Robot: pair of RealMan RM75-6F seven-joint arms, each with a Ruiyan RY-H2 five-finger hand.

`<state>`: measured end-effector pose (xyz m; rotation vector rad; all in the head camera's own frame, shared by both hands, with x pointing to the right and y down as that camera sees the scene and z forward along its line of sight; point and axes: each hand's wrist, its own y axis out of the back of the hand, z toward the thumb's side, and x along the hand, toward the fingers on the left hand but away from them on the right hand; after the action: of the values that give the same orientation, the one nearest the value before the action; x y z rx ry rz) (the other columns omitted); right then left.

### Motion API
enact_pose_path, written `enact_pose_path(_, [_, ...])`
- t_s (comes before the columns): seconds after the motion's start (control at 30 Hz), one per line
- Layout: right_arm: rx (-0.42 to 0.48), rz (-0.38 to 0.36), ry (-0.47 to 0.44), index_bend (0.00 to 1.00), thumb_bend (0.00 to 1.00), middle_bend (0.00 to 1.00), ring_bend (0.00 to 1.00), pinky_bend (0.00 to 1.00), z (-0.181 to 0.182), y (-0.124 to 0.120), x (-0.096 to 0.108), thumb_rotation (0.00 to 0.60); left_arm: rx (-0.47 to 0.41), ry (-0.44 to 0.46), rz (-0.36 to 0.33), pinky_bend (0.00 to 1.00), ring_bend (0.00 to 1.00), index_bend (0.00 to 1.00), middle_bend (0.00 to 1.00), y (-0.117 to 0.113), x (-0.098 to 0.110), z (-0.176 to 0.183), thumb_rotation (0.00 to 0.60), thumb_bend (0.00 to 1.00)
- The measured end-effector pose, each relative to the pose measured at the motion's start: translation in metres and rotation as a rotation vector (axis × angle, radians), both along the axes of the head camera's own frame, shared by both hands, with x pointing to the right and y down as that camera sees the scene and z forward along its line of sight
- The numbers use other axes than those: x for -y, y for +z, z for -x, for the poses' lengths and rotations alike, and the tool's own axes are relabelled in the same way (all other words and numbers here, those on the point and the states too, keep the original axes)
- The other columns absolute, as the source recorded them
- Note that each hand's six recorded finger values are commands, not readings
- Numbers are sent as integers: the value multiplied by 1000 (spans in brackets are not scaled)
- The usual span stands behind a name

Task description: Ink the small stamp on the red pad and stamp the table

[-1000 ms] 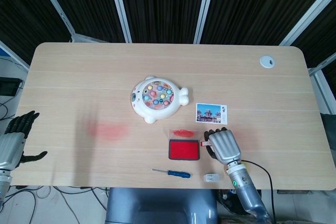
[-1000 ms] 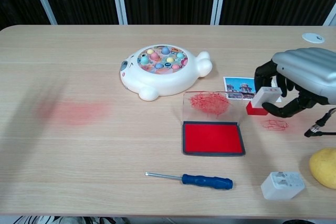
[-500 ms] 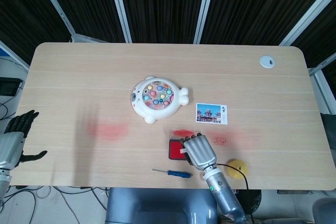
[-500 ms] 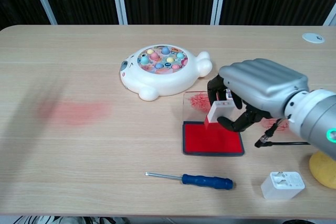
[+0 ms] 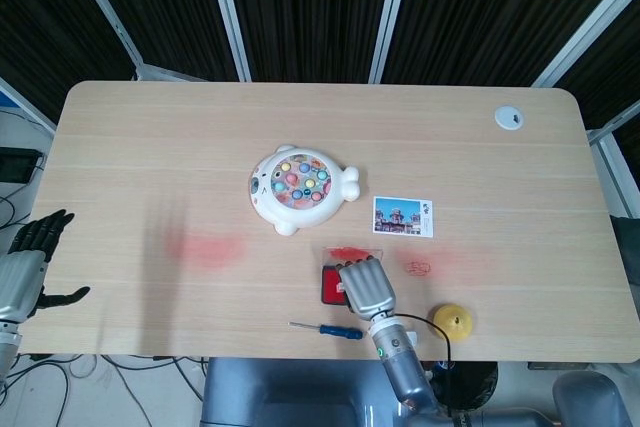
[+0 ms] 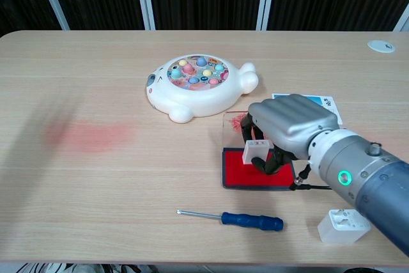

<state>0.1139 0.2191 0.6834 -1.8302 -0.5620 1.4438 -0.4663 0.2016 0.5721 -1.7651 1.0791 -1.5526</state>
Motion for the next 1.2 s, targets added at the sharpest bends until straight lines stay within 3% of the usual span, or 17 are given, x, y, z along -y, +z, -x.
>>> enact_pose_path(0.8, [-40,26,17,822,648,699,556,501,-3,22,-9,600,-3,-2,11,0,0,0,0,1,0,0,600,0])
enact_pose_path(1.2, [-6,-3,18,822,649,699,556,500,6,13,-3,600,-4,-5,9,0,0,0,0,1,0,0,600,0])
